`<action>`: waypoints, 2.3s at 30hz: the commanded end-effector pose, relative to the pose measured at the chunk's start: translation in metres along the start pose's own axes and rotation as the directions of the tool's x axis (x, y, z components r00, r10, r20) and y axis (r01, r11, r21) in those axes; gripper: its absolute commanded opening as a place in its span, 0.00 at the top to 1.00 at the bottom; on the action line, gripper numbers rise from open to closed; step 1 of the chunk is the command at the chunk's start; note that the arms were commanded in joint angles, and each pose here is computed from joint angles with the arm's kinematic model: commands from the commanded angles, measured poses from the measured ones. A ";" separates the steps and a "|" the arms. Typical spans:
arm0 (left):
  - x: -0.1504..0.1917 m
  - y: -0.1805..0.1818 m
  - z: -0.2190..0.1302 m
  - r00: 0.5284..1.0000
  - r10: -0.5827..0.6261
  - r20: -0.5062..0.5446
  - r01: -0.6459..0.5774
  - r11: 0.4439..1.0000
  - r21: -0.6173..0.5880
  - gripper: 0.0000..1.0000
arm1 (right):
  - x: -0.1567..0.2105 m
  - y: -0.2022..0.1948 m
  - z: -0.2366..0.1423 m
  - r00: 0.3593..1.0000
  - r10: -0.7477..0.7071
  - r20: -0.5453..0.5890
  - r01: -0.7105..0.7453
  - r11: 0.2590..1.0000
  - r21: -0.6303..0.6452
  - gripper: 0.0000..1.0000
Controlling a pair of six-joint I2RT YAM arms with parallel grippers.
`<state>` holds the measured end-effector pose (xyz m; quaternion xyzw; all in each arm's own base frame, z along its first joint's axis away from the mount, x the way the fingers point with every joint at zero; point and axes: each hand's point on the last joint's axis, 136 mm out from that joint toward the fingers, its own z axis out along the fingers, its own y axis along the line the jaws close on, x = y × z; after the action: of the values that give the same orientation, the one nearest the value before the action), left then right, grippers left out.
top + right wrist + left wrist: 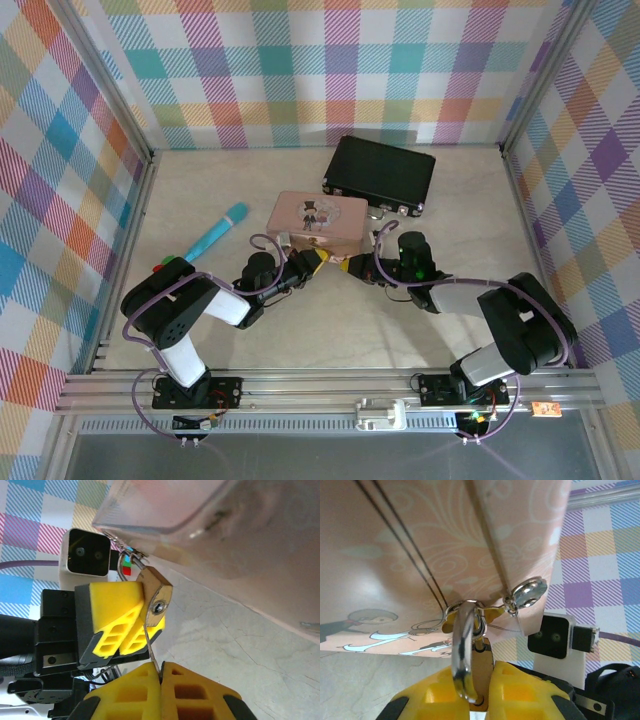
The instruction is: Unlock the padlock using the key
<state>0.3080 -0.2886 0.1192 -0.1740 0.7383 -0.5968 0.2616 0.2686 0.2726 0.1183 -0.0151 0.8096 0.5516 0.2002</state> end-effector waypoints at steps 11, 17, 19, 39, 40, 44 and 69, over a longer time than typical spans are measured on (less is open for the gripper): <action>0.000 -0.065 0.000 0.996 0.075 -0.041 -0.064 0.974 0.215 1.00 | -0.006 0.009 0.007 1.000 -0.025 -0.005 0.025 0.999 -0.029 1.00; 0.002 -0.062 0.000 0.996 0.081 -0.048 -0.069 0.975 0.211 1.00 | -0.008 0.011 0.004 1.000 -0.027 0.011 0.027 0.999 -0.030 1.00; 0.002 -0.062 0.000 0.995 0.082 -0.050 -0.070 0.975 0.209 1.00 | -0.007 0.012 0.002 0.999 -0.029 0.013 0.030 0.999 -0.027 1.00; 0.014 -0.042 0.004 0.986 0.135 -0.102 -0.115 0.977 0.178 1.00 | -0.007 0.017 0.000 0.999 -0.030 0.011 0.031 0.999 -0.041 1.00; 0.015 -0.041 0.004 0.985 0.136 -0.106 -0.116 0.977 0.178 1.00 | -0.007 0.018 0.001 0.999 -0.031 0.012 0.031 0.999 -0.044 1.00; 0.016 -0.043 0.006 0.983 0.143 -0.118 -0.120 0.975 0.187 1.00 | -0.008 0.019 0.001 0.999 -0.028 0.014 0.029 0.998 -0.052 1.00; 0.057 -0.059 0.000 0.925 0.132 -0.357 -0.042 0.968 0.249 1.00 | -0.032 -0.004 0.015 0.968 -0.247 -0.048 0.252 0.955 0.157 1.00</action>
<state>0.3004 -0.3029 0.1165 -0.1217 0.7476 -0.6171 0.2132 0.2774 0.2733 0.1080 -0.0874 0.8531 0.4739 0.2001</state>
